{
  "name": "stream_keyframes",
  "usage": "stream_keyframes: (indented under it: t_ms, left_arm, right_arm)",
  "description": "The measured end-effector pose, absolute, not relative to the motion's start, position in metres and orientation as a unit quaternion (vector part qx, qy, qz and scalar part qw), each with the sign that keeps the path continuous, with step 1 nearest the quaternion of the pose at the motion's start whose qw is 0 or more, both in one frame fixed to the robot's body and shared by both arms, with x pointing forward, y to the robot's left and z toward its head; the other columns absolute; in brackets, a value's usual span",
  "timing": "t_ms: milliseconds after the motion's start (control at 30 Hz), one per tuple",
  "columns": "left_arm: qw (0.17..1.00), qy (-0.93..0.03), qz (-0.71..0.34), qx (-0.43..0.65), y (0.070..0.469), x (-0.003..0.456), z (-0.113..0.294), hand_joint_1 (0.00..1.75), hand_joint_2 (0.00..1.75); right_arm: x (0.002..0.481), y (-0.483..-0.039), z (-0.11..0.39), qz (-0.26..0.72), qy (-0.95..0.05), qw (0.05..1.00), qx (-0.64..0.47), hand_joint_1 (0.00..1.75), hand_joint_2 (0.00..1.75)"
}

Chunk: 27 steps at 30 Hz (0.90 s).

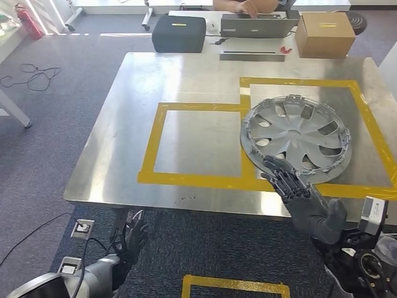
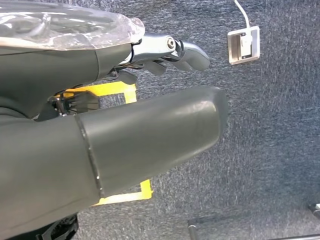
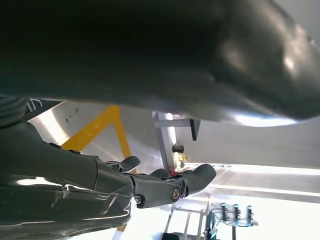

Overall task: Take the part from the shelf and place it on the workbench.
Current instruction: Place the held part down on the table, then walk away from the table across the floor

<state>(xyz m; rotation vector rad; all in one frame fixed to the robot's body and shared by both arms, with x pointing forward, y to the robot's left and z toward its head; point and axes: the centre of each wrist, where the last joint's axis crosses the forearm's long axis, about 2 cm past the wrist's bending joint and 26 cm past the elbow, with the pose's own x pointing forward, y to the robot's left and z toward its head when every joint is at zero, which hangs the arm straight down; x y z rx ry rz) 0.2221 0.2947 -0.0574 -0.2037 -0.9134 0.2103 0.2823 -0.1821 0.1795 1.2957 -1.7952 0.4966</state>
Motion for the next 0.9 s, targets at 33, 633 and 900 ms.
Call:
stream_keyframes:
  t_ms: [33, 633, 900]
  left_arm:
    - [0.887, -0.439, 0.102, -0.098, 0.2947, 0.2221, -0.0574, 0.00, 0.00]
    - [0.886, -0.441, 0.102, -0.099, 0.2939, 0.2215, -0.0577, 0.00, 0.00]
    - [0.887, -0.440, 0.101, -0.099, 0.2936, 0.2210, -0.0580, 0.00, 0.00]
  right_arm:
    - [0.2817, -0.1817, 0.1796, 0.199, -0.717, 0.422, 0.518, 0.00, 0.00]
    - [0.2765, -0.1766, 0.1774, 0.213, -0.716, 0.409, 0.524, 0.00, 0.00]
    - [0.2731, -0.1751, 0.1743, 0.214, -0.713, 0.410, 0.526, 0.00, 0.00]
